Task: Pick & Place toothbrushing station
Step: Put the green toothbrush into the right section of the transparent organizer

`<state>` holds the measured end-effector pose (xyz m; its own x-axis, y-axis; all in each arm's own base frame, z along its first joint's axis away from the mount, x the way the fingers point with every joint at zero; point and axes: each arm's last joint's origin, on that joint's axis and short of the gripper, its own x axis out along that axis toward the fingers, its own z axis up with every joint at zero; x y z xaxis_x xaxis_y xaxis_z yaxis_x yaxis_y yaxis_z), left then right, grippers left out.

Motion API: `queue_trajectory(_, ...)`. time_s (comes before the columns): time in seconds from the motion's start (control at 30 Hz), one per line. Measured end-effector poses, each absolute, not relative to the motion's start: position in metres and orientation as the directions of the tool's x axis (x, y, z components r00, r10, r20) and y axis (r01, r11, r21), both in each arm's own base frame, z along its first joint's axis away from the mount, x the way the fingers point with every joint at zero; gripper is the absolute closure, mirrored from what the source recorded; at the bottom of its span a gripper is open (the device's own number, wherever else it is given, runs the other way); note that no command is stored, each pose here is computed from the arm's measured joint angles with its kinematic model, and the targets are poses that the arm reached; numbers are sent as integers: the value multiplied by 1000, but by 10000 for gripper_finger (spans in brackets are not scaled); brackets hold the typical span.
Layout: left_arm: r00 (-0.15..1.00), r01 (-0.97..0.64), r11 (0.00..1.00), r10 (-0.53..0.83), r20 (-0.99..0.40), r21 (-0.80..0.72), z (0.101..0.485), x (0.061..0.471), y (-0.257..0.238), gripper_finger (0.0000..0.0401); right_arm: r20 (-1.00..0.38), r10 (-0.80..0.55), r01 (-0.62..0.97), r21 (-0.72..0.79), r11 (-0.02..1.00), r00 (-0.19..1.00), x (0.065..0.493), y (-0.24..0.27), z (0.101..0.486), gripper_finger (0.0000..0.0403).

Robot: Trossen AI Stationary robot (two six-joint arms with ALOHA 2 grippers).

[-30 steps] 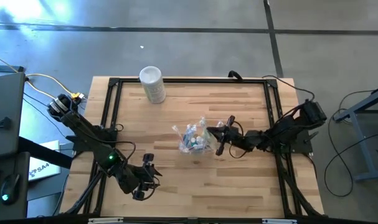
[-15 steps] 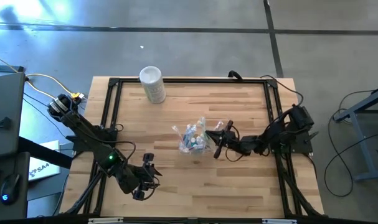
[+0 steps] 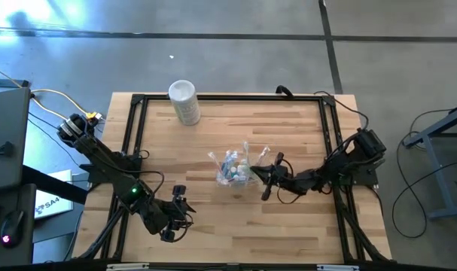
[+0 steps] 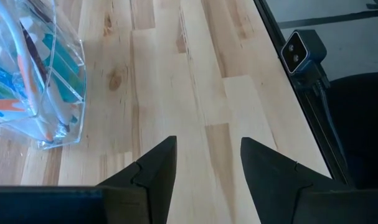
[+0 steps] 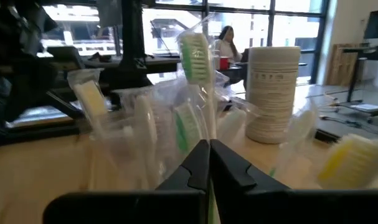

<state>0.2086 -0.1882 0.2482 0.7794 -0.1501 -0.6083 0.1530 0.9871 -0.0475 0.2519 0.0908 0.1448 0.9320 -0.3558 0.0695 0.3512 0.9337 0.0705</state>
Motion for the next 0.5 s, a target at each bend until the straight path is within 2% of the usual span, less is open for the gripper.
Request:
queue_trajectory(0.23, 780, 155, 987, -150, -608, -44, 248, 209, -188, 228, 56, -392, 390, 44, 920, 918, 251, 91, 143, 400)
queue_trajectory(0.5, 780, 151, 988, -143, -610, -39, 248, 208, -188, 228, -57, -412, 415, 64, 908, 909, 252, 88, 129, 400)
